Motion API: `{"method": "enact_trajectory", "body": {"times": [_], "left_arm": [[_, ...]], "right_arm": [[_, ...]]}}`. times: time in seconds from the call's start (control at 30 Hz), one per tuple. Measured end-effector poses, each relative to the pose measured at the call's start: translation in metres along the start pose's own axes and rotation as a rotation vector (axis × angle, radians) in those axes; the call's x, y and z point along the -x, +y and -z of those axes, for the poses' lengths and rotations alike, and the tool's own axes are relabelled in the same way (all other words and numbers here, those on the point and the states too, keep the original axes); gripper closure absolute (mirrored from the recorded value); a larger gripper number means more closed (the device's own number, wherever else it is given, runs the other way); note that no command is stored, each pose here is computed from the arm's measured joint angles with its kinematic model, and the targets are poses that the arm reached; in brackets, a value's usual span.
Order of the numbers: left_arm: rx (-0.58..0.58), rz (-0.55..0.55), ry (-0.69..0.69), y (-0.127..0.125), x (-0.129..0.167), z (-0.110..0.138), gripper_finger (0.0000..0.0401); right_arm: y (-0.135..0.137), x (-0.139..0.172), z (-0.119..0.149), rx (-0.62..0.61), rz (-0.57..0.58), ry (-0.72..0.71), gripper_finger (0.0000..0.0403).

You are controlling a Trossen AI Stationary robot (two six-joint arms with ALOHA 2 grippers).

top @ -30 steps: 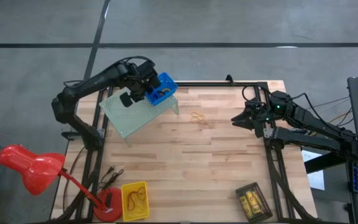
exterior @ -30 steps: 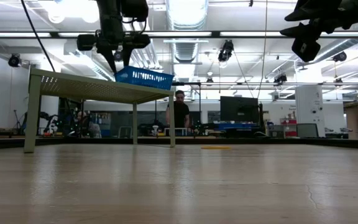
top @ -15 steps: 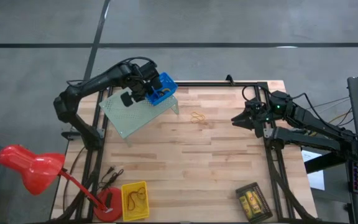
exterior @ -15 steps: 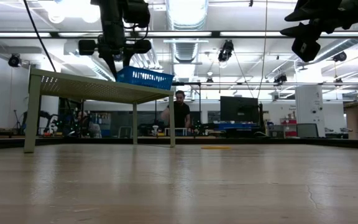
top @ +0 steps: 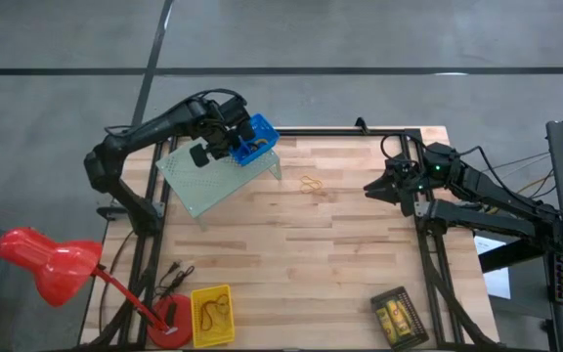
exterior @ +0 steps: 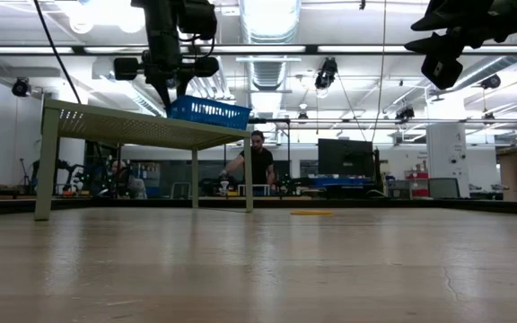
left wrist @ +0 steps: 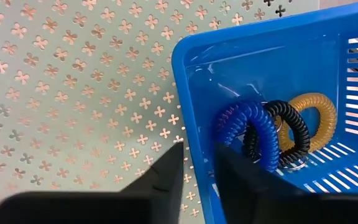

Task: Pick & Place Office Desk Supplies
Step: Put the blue basket on the shelf

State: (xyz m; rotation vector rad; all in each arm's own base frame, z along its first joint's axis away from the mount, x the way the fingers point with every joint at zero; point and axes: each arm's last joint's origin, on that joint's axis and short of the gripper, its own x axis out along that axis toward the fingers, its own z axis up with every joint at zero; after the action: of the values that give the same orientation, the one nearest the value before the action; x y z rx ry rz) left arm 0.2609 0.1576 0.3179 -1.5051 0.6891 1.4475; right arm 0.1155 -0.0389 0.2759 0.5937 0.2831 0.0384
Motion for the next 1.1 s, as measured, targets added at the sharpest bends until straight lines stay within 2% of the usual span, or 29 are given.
{"method": "enact_trajectory", "body": {"times": [0.2,0.5,0.8,1.1], "left_arm": [[0.003,0.001,-0.003,0.0,0.0,0.0,0.0378],[-0.025,0.0,-0.018,0.0,0.0,-0.001,0.0387],[-0.335,-0.005,-0.051,0.002,0.004,-0.008,0.0387],[-0.718,0.013,-0.081,0.002,0.006,-0.025,0.0387]], "right_arm": [[0.0,0.0,0.0,0.0,0.0,0.0,0.028],[0.0,0.0,0.0,0.0,0.0,0.0,0.028],[0.0,0.0,0.0,0.0,0.0,0.0,0.028],[0.0,0.0,0.0,0.0,0.0,0.0,0.028]]}}
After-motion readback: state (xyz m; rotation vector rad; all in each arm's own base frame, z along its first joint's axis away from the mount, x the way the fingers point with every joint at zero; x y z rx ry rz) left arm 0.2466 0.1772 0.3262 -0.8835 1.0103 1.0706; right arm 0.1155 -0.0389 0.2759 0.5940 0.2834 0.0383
